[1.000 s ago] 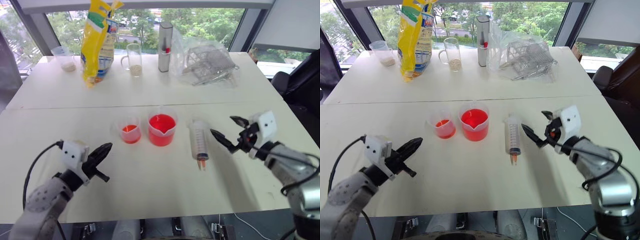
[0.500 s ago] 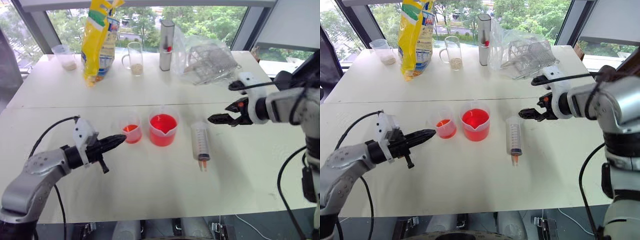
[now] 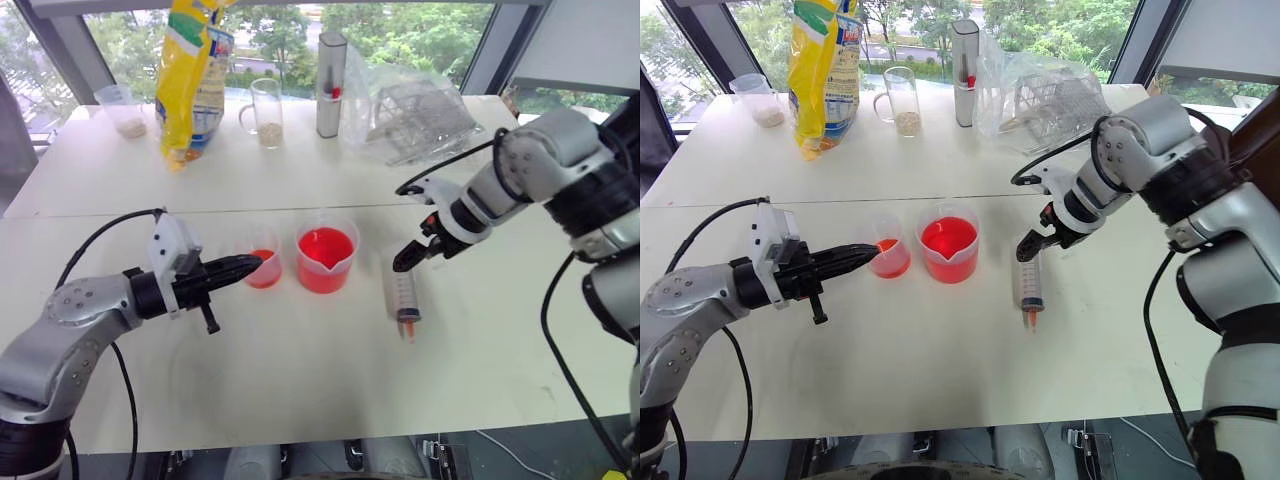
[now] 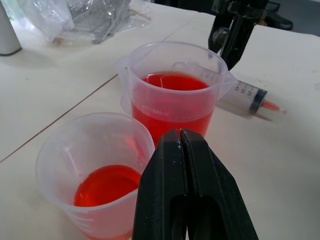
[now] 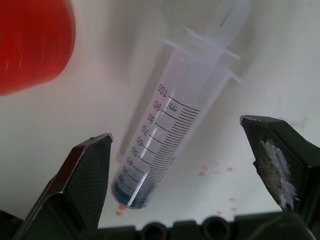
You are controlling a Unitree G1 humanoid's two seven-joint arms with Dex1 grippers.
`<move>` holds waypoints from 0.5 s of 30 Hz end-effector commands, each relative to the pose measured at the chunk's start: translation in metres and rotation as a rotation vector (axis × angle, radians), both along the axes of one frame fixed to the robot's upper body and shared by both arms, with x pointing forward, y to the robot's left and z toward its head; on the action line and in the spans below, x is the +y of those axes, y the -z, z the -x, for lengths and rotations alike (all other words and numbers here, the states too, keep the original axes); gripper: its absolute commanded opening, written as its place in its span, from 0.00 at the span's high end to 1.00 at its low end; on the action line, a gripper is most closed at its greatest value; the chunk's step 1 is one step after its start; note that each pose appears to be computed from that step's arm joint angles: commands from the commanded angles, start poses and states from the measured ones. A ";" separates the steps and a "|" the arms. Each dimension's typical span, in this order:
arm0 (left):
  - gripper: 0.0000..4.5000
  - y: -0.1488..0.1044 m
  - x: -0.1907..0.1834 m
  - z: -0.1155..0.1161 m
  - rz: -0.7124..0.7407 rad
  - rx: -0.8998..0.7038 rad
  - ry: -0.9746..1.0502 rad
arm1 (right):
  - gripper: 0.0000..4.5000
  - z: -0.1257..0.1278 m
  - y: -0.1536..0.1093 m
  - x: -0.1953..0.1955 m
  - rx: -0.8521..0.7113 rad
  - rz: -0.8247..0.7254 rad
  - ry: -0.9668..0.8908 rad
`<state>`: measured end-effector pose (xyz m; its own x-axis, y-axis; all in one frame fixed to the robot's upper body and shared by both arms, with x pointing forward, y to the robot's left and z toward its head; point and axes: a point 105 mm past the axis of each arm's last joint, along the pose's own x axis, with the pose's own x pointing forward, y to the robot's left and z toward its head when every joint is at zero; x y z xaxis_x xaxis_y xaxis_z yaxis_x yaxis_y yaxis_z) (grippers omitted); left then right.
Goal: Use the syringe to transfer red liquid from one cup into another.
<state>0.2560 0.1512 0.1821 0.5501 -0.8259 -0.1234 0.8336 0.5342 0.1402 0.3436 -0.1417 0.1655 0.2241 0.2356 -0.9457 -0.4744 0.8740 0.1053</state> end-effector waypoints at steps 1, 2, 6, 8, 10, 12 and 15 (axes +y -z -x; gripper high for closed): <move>1.00 -0.011 -0.002 0.005 0.009 -0.051 -0.012 | 0.01 -0.008 0.002 0.002 0.017 0.017 0.090; 1.00 -0.012 -0.002 0.005 0.009 -0.054 -0.019 | 0.01 -0.009 0.005 0.002 0.029 0.023 0.108; 1.00 -0.013 0.000 0.005 0.020 -0.066 -0.054 | 0.01 -0.012 0.018 0.002 0.064 0.053 0.191; 1.00 -0.012 -0.001 0.005 0.025 -0.066 -0.065 | 0.01 -0.013 0.024 0.001 0.075 0.074 0.224; 1.00 -0.012 -0.001 0.006 0.027 -0.068 -0.070 | 0.01 -0.014 0.027 0.002 0.082 0.085 0.242; 1.00 -0.012 -0.001 0.005 0.028 -0.072 -0.076 | 0.01 -0.012 0.032 0.005 0.093 0.089 0.242; 1.00 -0.013 0.000 0.004 0.027 -0.075 -0.082 | 0.01 -0.009 0.040 0.007 0.113 0.094 0.234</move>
